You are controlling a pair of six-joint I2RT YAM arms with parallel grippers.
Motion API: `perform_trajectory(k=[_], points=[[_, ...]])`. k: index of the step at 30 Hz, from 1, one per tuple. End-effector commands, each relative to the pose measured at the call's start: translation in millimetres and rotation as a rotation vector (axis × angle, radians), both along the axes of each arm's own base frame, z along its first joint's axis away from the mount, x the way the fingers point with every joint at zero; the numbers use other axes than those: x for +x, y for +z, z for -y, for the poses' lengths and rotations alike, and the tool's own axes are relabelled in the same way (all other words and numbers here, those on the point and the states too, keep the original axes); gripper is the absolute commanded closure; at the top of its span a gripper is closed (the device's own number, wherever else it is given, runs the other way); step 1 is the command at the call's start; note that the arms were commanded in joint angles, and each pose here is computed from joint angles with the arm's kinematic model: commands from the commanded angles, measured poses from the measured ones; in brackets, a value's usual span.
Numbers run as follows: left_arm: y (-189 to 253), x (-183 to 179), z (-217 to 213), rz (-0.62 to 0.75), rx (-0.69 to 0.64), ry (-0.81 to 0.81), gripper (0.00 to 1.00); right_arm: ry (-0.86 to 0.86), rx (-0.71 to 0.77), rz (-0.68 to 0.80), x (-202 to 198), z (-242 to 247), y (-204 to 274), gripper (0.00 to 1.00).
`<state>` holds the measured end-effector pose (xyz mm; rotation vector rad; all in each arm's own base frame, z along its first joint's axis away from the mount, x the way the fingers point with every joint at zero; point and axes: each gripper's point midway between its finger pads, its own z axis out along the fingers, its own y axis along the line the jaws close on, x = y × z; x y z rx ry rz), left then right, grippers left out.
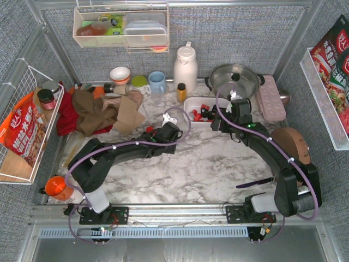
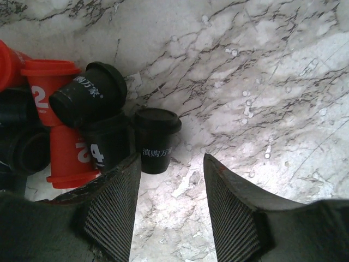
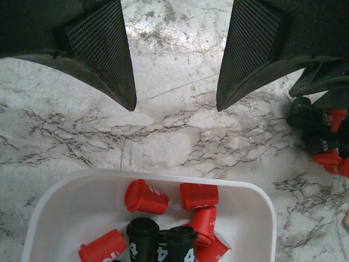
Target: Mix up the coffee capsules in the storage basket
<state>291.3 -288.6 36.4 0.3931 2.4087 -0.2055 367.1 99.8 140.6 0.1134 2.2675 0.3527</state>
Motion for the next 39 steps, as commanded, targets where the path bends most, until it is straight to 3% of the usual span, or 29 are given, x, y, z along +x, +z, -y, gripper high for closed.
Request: perform_trajectory(k=[1,15,26,33,39], points=[[-4.6,-5.5,-4.6,-0.01,0.024,-0.034,0.42,0.015,0.031,0.023,5.6,-7.1,5.6,0.35],[-14.5,13.1,-4.2,-0.003,0.063,-0.066,0.49,0.033,0.035,0.01,5.0,-10.8,2.9,0.36],[-21.1,13.0,1.2,-0.011,0.044,-0.085,0.64,0.065,0.05,0.007,1.2,-18.5,8.8,0.36],[33.0,13.6,18.3,0.186,-0.133,-0.197,0.66,0.2,0.11,0.016,-11.9,-53.3,38.1,0.36],[79.1,-10.6,38.0,0.407,-0.271,-0.418,0.66,0.379,0.199,0.011,-41.8,-105.4,58.0,0.35]])
